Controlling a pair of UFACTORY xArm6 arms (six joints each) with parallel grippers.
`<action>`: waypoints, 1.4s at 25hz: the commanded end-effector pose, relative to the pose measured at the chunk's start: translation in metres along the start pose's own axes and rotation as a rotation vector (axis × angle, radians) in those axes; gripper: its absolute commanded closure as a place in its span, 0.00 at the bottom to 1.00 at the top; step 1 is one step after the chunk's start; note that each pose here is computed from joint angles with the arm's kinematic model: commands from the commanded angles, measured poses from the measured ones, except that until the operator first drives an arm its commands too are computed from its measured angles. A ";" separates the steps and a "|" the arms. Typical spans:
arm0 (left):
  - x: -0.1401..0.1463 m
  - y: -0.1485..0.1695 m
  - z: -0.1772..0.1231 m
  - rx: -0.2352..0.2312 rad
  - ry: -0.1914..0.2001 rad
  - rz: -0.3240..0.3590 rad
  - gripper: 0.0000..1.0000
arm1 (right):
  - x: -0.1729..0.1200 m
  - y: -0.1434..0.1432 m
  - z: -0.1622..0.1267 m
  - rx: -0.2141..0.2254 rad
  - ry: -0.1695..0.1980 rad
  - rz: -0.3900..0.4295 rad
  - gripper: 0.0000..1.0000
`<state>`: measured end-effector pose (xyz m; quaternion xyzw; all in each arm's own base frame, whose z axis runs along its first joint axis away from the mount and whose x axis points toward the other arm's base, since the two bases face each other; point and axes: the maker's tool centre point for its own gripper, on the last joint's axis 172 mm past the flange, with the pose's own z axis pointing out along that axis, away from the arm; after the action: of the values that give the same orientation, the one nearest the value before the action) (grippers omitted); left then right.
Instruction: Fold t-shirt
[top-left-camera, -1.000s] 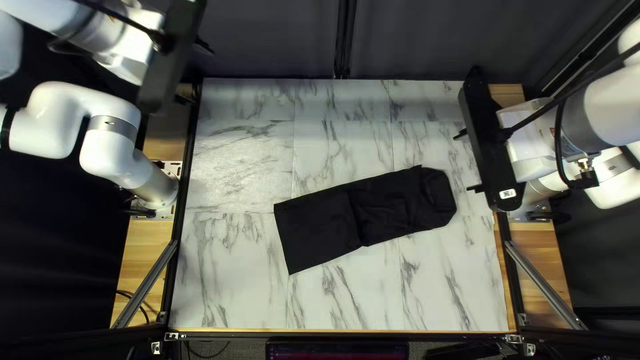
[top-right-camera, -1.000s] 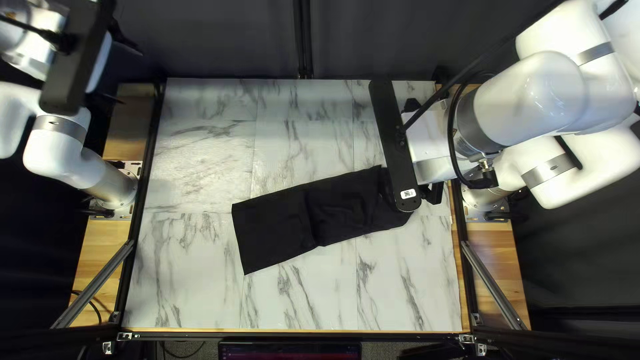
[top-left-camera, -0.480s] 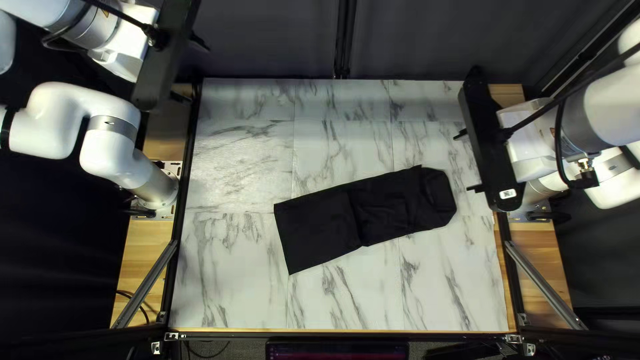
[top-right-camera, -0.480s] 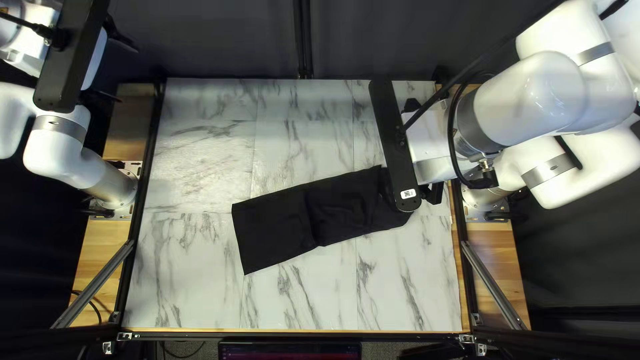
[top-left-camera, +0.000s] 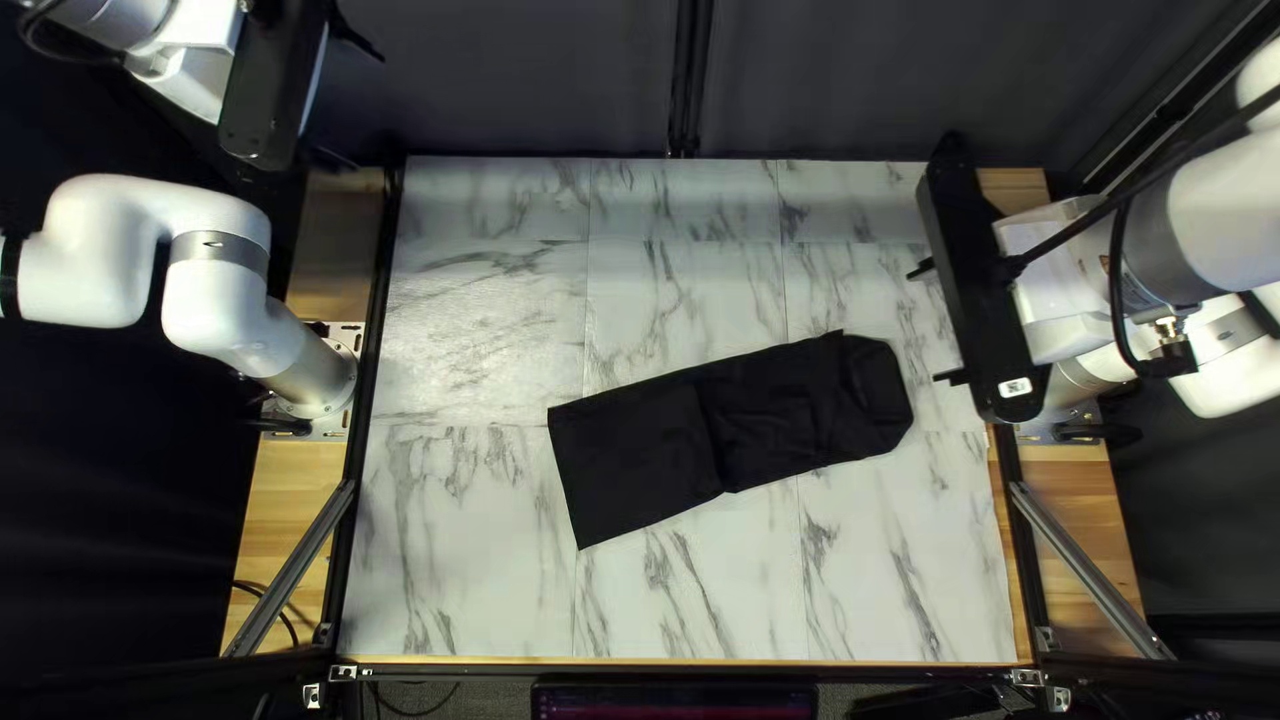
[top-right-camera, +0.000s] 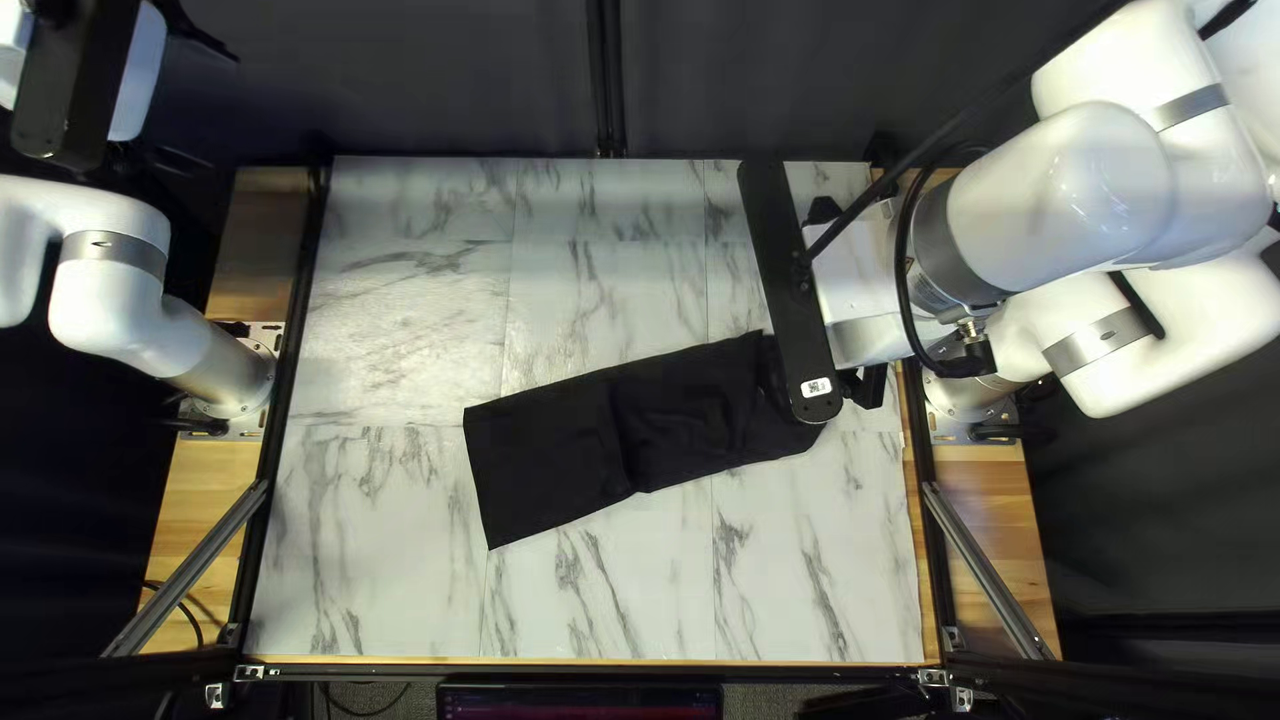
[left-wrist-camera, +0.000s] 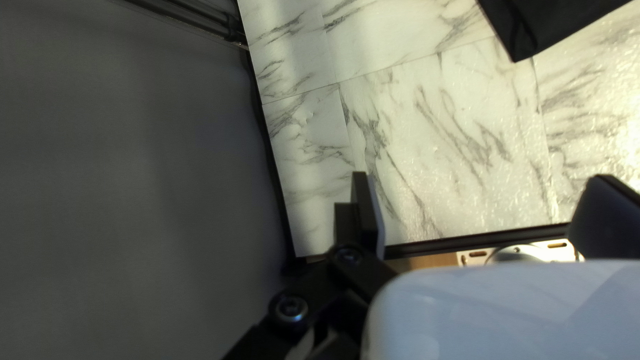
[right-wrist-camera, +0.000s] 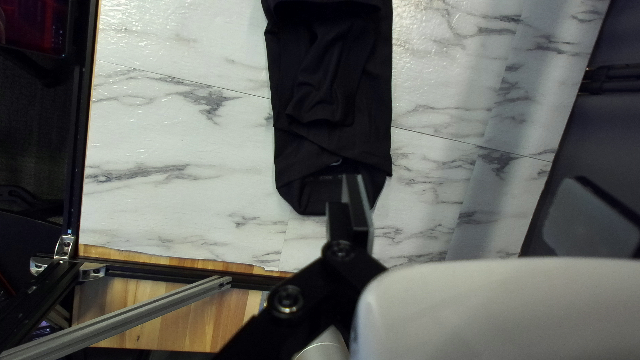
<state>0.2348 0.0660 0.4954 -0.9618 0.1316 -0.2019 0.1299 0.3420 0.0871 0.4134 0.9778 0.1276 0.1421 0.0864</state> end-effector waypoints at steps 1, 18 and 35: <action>0.000 0.000 0.000 0.000 0.000 -0.001 0.00 | 0.000 0.000 0.000 0.000 0.000 0.000 0.00; 0.000 0.000 0.000 0.000 0.000 -0.001 0.00 | 0.007 -0.006 0.042 -0.003 -0.073 0.023 0.00; 0.000 0.000 0.000 0.000 0.000 -0.001 0.00 | -0.115 -0.118 0.276 0.071 -0.247 0.007 0.00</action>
<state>0.2348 0.0659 0.4954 -0.9618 0.1313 -0.2021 0.1299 0.2993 0.1277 0.1228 0.9914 0.1022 0.0122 0.0803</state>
